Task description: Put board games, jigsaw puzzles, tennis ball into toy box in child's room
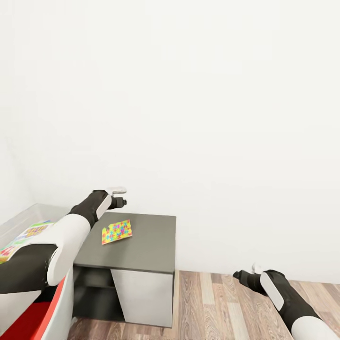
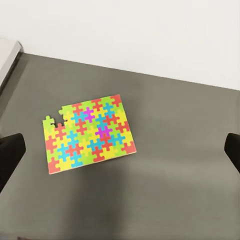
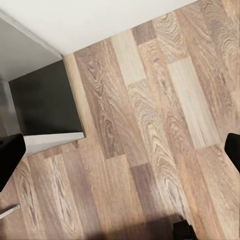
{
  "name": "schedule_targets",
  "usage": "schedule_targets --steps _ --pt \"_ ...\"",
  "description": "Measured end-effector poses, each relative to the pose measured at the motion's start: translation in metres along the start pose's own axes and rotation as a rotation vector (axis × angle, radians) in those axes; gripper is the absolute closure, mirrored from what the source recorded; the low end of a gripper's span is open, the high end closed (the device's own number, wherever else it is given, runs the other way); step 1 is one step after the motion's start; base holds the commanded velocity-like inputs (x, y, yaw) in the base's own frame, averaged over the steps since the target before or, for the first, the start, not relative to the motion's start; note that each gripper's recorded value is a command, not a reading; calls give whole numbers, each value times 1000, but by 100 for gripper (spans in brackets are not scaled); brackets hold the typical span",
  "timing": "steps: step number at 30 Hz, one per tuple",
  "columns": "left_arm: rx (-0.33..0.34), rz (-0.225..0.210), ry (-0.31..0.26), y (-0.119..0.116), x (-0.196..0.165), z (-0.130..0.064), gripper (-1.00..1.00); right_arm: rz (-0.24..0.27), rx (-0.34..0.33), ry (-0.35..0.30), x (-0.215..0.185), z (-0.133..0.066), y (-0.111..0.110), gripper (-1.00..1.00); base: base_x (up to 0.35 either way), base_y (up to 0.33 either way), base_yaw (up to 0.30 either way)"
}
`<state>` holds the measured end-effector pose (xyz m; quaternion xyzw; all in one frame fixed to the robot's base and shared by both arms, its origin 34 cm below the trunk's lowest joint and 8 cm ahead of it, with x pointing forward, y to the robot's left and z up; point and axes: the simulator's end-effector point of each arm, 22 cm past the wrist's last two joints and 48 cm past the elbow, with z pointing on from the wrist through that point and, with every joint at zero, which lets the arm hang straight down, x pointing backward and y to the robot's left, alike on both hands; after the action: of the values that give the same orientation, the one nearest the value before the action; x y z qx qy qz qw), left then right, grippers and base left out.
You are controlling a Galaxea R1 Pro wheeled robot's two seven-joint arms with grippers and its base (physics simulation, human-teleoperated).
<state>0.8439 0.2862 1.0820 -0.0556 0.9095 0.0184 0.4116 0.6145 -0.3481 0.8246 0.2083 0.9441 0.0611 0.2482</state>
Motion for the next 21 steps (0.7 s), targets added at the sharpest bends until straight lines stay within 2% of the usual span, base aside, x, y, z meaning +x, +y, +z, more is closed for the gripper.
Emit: schedule_targets --steps 6,21 --pt "-1 0 4 0 2 2 -100 -5 5 46 10 1 -4 -100 159 31 0" --pt "-4 -17 3 6 2 3 -100 -13 14 65 18 3 -2 -100 108 70 0"
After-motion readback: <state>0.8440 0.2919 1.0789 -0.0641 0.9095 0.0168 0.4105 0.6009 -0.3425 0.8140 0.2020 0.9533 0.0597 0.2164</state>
